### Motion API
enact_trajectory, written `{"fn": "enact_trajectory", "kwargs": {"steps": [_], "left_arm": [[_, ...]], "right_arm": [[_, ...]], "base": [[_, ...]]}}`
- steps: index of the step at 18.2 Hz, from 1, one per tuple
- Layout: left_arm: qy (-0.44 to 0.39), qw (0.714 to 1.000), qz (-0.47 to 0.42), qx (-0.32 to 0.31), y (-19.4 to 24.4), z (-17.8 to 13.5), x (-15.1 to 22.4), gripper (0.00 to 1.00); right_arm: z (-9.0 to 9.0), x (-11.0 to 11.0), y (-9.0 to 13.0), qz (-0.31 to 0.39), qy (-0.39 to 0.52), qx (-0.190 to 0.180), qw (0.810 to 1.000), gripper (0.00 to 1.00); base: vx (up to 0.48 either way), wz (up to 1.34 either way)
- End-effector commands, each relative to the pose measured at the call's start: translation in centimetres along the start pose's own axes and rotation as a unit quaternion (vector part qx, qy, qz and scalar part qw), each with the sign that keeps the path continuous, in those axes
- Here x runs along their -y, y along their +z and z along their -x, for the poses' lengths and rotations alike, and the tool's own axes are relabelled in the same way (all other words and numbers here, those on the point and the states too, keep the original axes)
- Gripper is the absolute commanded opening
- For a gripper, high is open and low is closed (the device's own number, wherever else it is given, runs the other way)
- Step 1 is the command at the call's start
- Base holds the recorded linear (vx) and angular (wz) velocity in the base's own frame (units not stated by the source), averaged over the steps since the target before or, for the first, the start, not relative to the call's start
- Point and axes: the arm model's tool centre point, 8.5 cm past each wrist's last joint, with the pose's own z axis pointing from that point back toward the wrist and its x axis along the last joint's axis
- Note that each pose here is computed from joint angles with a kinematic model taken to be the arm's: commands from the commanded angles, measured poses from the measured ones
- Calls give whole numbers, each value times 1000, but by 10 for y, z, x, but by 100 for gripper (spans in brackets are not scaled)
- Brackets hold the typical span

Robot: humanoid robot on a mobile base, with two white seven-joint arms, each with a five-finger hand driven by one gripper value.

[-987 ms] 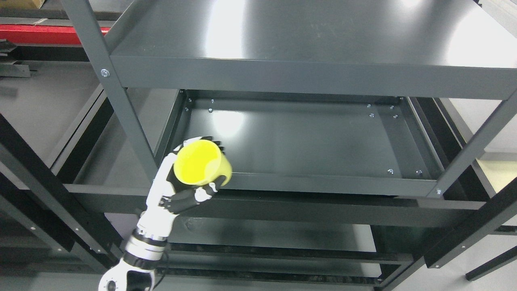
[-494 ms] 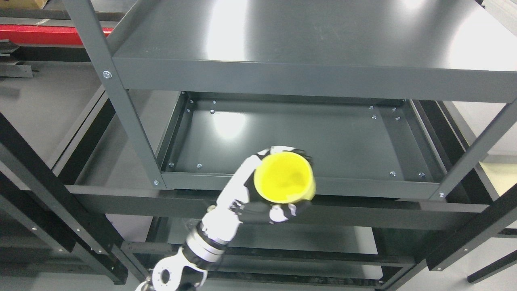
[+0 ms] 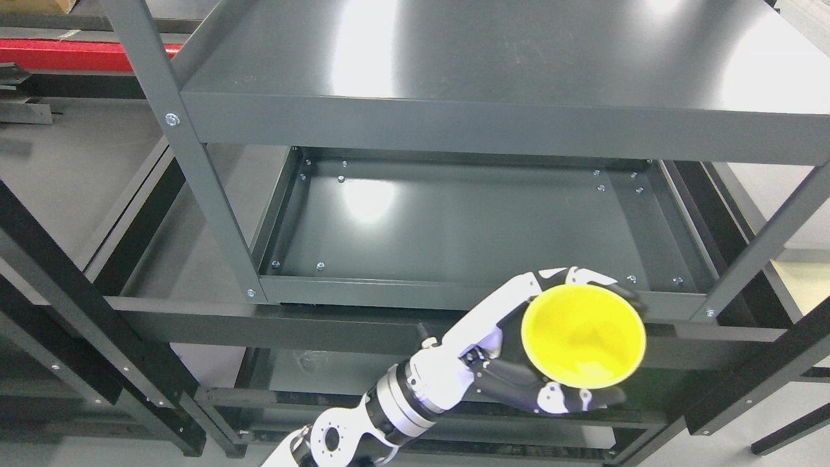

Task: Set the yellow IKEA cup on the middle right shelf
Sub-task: 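Raise the cup with the left hand up above the shelf edge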

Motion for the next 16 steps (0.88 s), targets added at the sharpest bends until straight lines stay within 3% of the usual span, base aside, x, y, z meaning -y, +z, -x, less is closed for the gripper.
{"fn": "enact_trajectory", "kwargs": {"steps": [1,5,9,13,16], "left_arm": [[14,997,67,27,-33,-15,10,2],[-34,993,87,69,-63,-55,-16,2],[-49,986,92,133,-107,-122,-46,2],[-76,988,-29,133,-132,-174,-88,1],[-85,979,-165,85,-143,-198,-124,1]], "right_arm": [[9,10,-1,7,-2,-8,1000,100],[9,10,-1,7,-2,-8,1000,99],[9,10,-1,7,-2,-8,1000,99],[9,10,-1,7,-2,-8,1000,99],[9,10,-1,7,-2,-8,1000,100]], "base": [[0,0],[0,0],[0,0],[0,0],[0,0]]}}
